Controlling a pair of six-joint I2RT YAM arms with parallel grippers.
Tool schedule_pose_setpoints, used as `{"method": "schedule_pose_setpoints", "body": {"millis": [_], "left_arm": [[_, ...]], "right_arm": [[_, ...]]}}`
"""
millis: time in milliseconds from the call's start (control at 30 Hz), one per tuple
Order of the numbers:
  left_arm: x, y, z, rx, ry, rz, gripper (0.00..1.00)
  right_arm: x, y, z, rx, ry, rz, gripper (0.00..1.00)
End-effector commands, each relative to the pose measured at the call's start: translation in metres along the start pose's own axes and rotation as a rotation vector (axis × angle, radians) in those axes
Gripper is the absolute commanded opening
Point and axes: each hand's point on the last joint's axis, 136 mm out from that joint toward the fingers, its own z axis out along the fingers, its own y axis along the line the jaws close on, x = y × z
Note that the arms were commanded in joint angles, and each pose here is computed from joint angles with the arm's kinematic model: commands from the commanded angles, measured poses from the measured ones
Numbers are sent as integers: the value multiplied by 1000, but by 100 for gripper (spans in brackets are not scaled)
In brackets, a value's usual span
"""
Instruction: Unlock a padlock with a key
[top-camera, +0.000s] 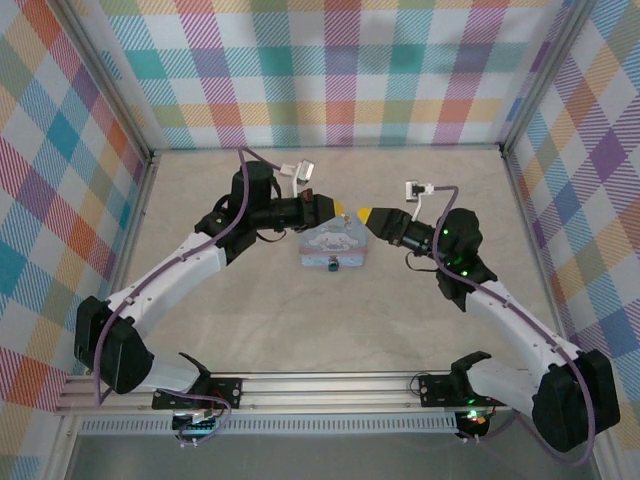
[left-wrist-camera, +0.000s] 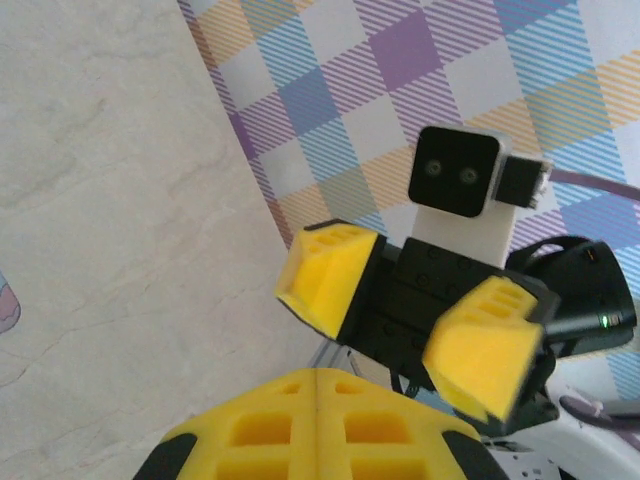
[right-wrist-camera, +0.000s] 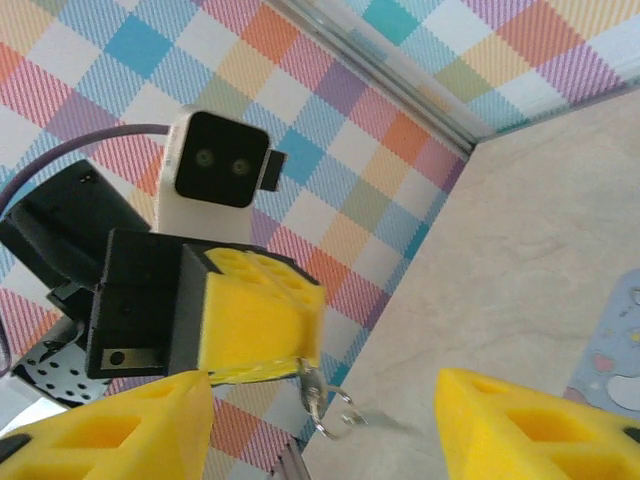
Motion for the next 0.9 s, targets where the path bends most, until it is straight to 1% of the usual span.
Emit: {"method": "schedule_pose_setpoints", "body": {"millis": [0,133,233,333,433,567,867], "left_arm": [[-5,-7,3,35,-26,9,0],[-6,-11,3,44,-30,14,0],[-6,-14,2,52,-31,19,0],[-6,-15,1,55,-30,19,0],[-7,-16,1,55,-35,24,0],[-8,-18,-1,59,-45,30,0],[-8,-16,-3,50,-54,34,0]], "right_arm": [[-18,24,9,-84,-56,-40,58],[-14,29,20,-120,-23,-35,45],[-13,29,22,-118,-13,-34,44],[-11,29,24,-124,0,-33,37],[-8,30,26,-127,17,-26,38],[-3,24,28,-115,38,-10,43],[2,22,27,-112,51,-4,40]]}}
